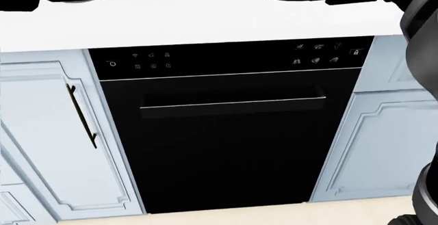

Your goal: Close the lid of the electric kettle.

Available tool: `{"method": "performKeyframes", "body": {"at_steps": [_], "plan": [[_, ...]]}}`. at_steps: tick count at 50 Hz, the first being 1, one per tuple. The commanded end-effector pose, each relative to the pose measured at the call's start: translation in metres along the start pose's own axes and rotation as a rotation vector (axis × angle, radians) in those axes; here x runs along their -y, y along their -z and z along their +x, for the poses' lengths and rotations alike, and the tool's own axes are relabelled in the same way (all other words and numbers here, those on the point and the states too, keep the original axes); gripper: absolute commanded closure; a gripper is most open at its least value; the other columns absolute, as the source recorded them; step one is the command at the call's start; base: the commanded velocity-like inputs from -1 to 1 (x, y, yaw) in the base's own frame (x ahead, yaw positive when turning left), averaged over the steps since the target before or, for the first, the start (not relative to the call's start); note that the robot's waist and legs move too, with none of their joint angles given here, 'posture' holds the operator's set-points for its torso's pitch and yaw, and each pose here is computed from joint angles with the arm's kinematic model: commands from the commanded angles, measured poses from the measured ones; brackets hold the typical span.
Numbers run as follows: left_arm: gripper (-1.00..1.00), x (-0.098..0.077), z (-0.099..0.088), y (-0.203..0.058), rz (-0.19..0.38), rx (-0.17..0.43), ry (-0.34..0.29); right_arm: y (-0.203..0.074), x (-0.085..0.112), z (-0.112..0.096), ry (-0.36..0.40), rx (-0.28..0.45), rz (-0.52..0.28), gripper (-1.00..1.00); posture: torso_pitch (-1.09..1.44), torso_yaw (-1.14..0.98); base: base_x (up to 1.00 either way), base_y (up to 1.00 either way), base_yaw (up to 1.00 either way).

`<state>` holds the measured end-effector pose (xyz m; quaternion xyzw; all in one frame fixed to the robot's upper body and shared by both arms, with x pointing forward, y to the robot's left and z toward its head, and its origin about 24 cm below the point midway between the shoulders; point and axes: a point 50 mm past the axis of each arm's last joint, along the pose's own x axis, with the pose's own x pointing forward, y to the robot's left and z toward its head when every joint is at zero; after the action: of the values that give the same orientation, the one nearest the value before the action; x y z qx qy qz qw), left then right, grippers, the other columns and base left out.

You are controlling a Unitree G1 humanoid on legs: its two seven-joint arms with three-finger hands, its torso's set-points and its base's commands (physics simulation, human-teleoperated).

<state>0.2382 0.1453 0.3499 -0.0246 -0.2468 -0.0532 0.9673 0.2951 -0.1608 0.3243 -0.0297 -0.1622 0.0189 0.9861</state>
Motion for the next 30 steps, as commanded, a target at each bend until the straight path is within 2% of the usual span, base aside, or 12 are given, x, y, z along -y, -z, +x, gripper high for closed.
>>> {"method": "performKeyframes", "body": {"at_steps": [1,30], "plan": [[-1.0,-0.005,-0.001,-0.019,-0.012,0.093,-0.03,-0.022,-0.003,-0.003,-0.014,0.109,-0.002,-1.0,0.0,0.0,0.49,0.0,0.0],[-1.0,-0.004,-0.001,-0.017,0.0,0.09,-0.029,-0.02,-0.002,-0.002,-0.017,0.108,0.003,-1.0,0.0,0.0,0.55,0.0,0.0]]}}
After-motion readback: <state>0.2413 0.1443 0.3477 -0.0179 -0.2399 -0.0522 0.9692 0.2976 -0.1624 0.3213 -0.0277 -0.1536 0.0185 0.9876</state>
